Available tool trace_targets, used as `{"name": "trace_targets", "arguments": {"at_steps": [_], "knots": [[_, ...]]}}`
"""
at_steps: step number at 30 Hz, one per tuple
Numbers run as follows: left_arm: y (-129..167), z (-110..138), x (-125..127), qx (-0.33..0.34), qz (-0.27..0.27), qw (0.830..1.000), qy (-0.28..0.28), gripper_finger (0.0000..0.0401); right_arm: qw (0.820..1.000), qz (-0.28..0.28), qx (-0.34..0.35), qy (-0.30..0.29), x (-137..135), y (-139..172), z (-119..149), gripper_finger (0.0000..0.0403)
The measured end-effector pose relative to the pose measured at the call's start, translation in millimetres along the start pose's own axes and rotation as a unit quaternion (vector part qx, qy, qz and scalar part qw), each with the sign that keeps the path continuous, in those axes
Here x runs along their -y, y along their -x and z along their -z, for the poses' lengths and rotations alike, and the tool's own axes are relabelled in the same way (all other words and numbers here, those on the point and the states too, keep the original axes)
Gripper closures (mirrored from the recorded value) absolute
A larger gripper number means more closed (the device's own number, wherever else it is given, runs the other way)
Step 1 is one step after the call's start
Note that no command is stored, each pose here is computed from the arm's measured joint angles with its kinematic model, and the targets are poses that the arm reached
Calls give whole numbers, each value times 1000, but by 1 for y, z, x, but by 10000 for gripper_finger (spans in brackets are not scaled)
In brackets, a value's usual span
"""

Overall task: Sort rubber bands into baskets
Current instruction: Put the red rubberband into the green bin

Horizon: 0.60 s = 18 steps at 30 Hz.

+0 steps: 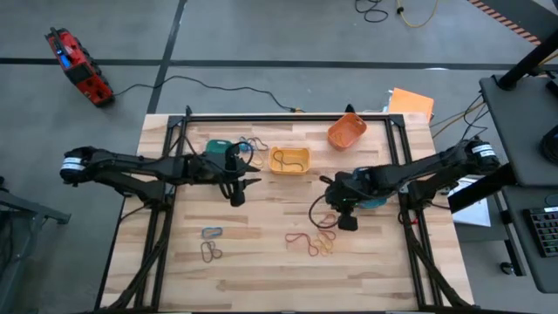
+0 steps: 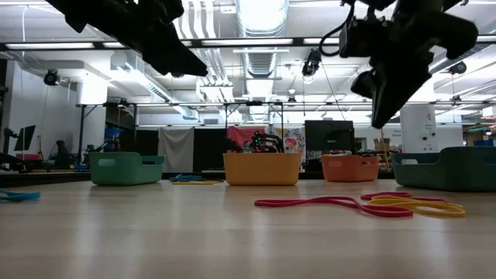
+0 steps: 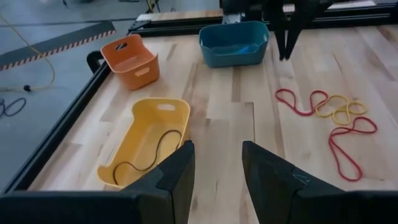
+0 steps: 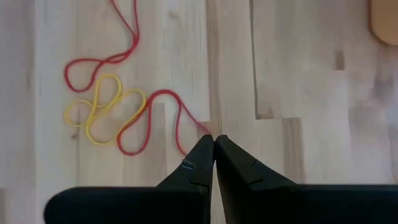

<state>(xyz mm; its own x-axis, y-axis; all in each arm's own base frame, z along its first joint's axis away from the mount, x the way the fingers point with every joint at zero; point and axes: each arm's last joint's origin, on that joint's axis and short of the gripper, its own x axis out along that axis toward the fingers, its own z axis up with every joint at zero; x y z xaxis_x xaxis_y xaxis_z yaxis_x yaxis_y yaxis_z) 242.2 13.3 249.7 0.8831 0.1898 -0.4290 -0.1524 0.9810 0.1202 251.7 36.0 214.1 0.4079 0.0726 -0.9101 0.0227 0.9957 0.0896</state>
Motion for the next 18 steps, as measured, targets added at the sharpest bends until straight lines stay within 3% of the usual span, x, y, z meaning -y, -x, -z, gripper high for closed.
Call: {"name": "trace_targets", "arguments": {"at_steps": [6, 18], "knots": [[-1, 0, 0, -1, 0, 1000, -4, 282, 1000, -10, 3, 2, -2, -19, -7, 378], [-1, 0, 0, -1, 0, 1000, -6, 282, 998, -12, -31, 47, -18, -57, -7, 278]]}}
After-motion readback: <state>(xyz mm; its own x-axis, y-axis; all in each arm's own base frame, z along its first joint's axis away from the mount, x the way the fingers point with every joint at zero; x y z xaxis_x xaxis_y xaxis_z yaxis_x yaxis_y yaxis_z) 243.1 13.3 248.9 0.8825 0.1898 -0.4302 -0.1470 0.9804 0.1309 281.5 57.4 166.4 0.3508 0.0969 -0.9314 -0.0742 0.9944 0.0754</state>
